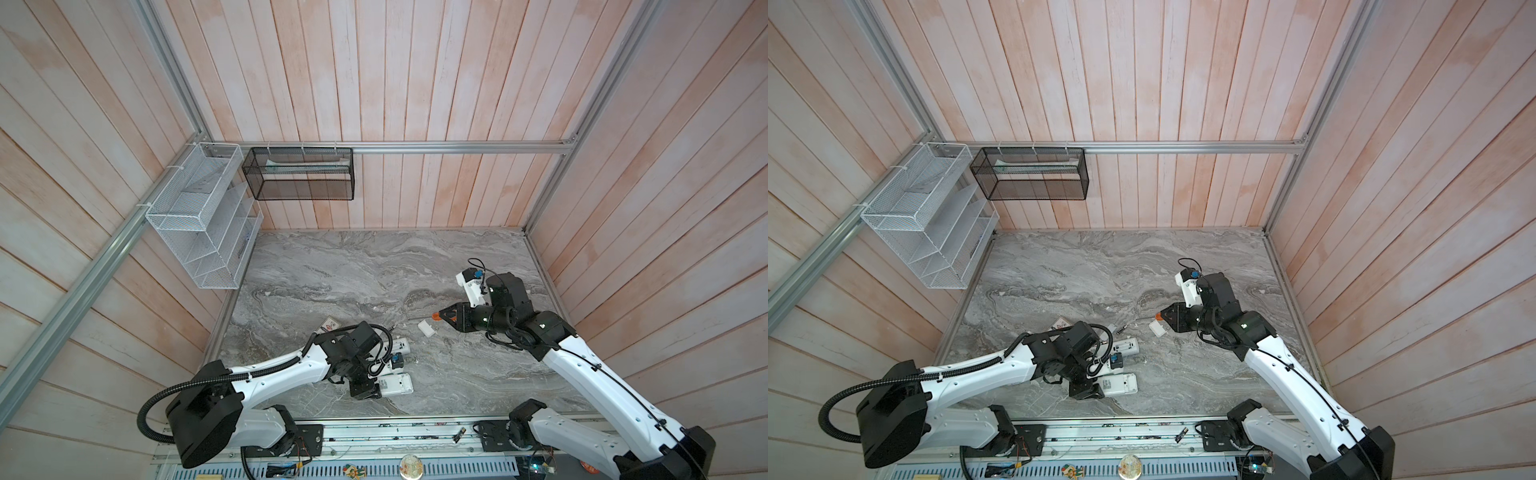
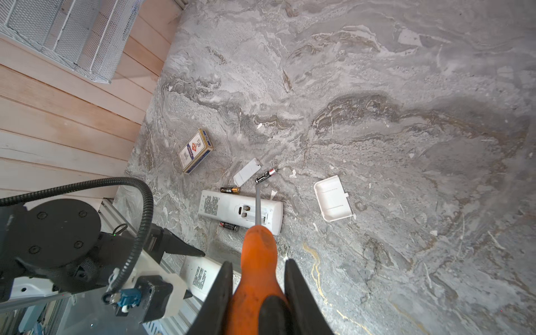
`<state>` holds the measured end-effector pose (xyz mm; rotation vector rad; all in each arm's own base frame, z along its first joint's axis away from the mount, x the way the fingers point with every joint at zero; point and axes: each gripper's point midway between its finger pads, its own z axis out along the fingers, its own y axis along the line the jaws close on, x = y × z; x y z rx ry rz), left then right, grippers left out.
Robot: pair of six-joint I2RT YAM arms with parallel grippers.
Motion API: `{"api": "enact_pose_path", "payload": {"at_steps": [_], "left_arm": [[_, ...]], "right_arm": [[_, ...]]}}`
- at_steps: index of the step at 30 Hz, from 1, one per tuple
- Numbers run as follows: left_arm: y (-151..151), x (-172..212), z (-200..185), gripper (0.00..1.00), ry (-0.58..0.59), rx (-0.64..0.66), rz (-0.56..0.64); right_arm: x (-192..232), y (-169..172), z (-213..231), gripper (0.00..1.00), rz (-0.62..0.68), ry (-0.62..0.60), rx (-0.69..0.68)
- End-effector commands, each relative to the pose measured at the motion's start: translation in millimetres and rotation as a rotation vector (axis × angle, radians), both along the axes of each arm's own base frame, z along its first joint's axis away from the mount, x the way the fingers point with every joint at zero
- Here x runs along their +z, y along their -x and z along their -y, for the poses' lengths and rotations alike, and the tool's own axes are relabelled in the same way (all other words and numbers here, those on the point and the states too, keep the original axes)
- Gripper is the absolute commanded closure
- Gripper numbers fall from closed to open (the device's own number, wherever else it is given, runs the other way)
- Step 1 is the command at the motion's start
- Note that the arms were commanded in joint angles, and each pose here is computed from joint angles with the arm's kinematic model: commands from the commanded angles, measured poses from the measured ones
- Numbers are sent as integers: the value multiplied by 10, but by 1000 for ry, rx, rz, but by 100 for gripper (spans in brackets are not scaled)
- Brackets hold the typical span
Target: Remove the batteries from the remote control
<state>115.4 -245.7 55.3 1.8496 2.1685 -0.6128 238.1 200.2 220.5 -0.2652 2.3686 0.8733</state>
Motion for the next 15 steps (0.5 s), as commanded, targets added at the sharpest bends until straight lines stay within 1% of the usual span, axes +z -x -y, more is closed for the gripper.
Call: {"api": "enact_pose_path", "payload": {"at_steps": [1,6,10,12,15], "left_arm": [[52,-12,77,61,17,-26,-21],[72,-54,161,60,19,-34,-26],[40,-108,192,58,23,-16,-24],[127,-150,223,55,14,-44,-29],[138,-232,193,46,-16,-44,-35]], "right_arm": [[109,-68,26,100,63,-39,-27],[92,-77,87,100,75,-45,-45],[79,-80,126,100,83,-50,-53],[78,-82,146,100,88,-54,-59],[70,-87,172,100,89,-60,-62]]}}
